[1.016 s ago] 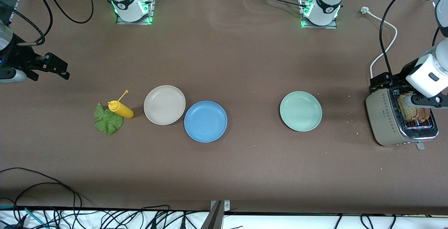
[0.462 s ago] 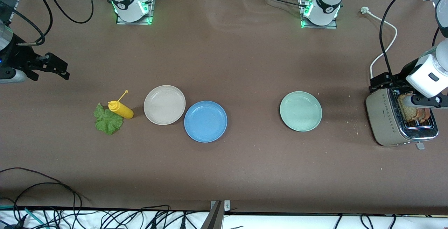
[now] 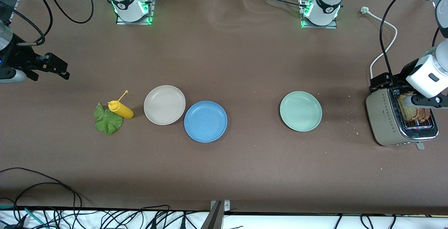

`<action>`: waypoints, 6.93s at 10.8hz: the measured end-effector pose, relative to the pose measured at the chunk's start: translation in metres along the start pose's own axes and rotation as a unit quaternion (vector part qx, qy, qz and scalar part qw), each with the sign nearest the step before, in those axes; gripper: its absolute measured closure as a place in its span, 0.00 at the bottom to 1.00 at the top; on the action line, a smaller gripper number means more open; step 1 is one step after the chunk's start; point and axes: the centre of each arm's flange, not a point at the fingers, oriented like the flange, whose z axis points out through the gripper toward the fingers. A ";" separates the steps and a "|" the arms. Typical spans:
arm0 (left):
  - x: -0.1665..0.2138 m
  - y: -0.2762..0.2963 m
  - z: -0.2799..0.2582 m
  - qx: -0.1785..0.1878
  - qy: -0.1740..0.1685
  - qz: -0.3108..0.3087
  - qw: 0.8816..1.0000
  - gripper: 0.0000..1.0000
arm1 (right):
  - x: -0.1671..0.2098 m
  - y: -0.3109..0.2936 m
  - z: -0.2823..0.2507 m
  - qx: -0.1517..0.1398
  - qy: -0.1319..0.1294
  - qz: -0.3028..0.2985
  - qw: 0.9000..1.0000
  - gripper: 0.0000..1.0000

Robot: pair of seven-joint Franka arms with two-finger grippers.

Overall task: Make sandwich in blue plate with both arms
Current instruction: 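Lower the left gripper into the toaster slot over a bread slice, then grasp the bread slice with the left gripper and lift it out, then carry the bread slice with the left gripper over the blue plate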

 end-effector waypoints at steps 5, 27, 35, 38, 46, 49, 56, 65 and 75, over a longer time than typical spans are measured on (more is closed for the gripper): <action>0.000 -0.010 0.000 0.000 0.000 -0.008 1.000 0.00 | 0.000 0.001 0.000 0.000 0.000 0.001 1.000 0.00; 0.039 -0.205 0.164 -0.006 -0.054 -0.063 0.997 0.00 | 0.000 0.000 0.000 0.000 0.000 0.000 1.000 0.00; 0.035 -0.221 0.173 0.016 -0.067 -0.064 0.996 0.00 | 0.000 0.000 0.000 0.000 0.000 0.000 1.000 0.00; 0.038 -0.214 0.184 0.012 -0.076 -0.057 0.995 0.06 | 0.000 0.000 0.000 0.000 0.000 0.000 1.000 0.00; 0.035 -0.216 0.190 0.012 -0.094 -0.058 0.994 0.85 | 0.000 0.000 0.000 0.000 0.000 0.000 1.000 0.00; 0.038 -0.204 0.166 0.007 -0.105 -0.050 0.993 0.85 | 0.000 0.007 0.001 -0.001 -0.001 0.006 1.000 0.00; 0.019 -0.087 0.013 0.003 -0.097 0.001 0.995 0.90 | 0.001 0.010 0.003 -0.001 -0.003 0.009 1.000 0.00; 0.034 0.256 0.061 -0.162 -0.107 -0.183 0.964 0.90 | 0.001 0.009 0.004 -0.001 -0.004 0.008 1.000 0.00; 0.036 0.473 0.199 -0.350 0.001 -0.268 0.897 0.90 | 0.001 0.015 0.005 -0.002 -0.004 0.014 1.000 0.00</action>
